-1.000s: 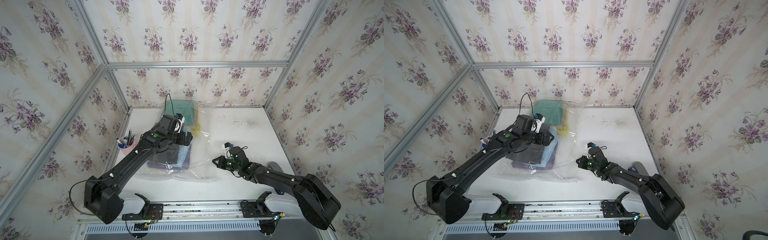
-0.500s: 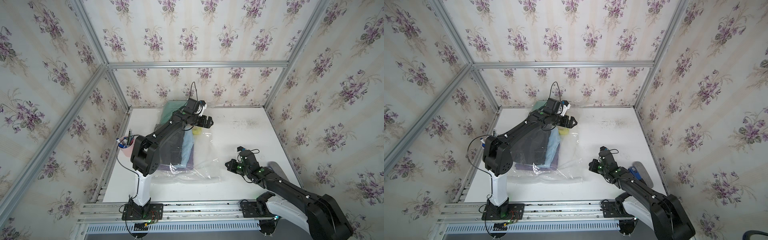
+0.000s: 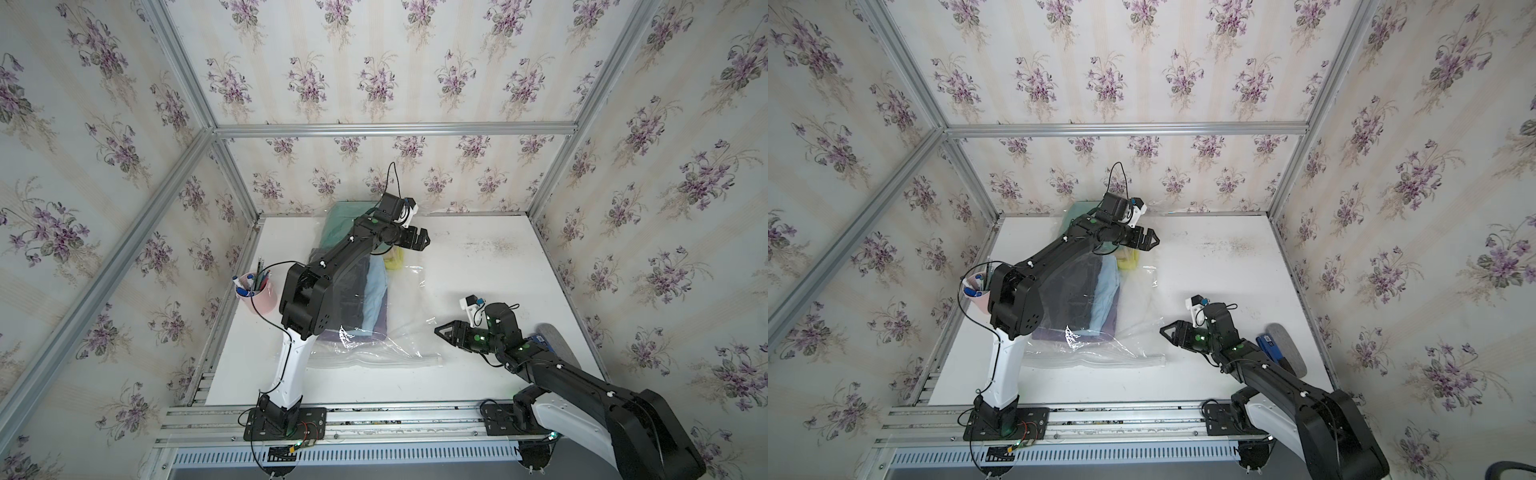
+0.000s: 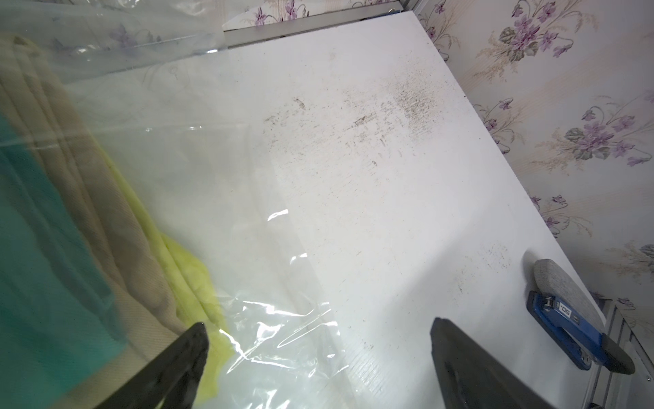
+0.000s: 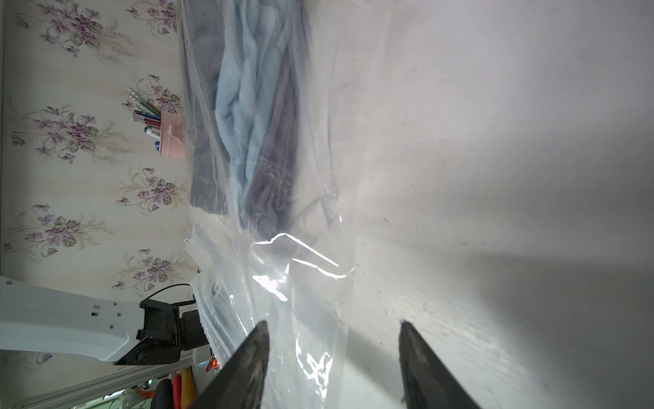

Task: Take the trousers out of the vacuum bag
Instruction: Adjust the vacuum bag at the center of the board.

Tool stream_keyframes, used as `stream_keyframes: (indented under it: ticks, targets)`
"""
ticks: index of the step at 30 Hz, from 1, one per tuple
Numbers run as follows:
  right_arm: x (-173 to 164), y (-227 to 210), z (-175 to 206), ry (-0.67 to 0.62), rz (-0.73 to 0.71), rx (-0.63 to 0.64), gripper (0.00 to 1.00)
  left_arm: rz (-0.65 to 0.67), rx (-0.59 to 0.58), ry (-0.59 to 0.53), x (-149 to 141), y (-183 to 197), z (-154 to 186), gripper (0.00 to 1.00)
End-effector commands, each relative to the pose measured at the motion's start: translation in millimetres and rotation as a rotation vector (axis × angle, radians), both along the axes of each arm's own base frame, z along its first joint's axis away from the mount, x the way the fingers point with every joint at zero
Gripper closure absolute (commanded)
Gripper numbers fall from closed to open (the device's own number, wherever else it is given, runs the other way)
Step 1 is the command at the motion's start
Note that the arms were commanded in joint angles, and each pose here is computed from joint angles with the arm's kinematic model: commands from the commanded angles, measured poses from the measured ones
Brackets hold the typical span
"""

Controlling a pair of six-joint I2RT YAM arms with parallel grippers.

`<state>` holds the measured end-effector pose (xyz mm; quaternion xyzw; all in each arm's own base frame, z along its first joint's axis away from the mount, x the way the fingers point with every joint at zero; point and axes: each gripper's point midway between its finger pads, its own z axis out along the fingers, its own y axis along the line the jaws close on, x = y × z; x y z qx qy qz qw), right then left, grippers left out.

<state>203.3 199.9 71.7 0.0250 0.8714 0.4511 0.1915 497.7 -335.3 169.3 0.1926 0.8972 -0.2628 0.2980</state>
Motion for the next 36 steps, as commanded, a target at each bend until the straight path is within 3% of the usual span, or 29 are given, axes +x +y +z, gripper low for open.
stream_keyframes:
  ticks: [1,4,10,15,18,25,36]
  targets:
    - [3.2,12.8,14.1,-0.029,0.040,0.085,0.35,-0.022,0.016,0.008,0.6,-1.7,-8.5,0.00]
    - [5.6,19.7,12.5,-0.022,0.058,0.093,0.35,-0.028,0.026,0.017,6.4,-4.0,-17.3,0.00]
    - [7.6,34.9,0.8,0.012,0.092,0.077,0.52,-0.015,0.032,0.037,25.4,-5.0,-34.8,0.00]
    - [9.9,39.6,-5.6,0.028,0.086,0.081,0.78,0.022,0.051,0.033,47.5,3.3,-54.2,0.00]
    - [11.9,40.3,-5.8,0.031,0.081,0.081,0.99,0.056,0.048,0.049,61.8,12.3,-67.6,0.00]
    - [17.4,37.7,-9.6,0.020,0.082,0.018,1.00,0.162,0.074,0.071,86.2,49.0,-87.4,0.00]
    - [54.1,42.8,-11.9,-0.024,0.109,-0.080,1.00,0.335,0.170,0.132,91.4,132.6,-107.7,0.00]
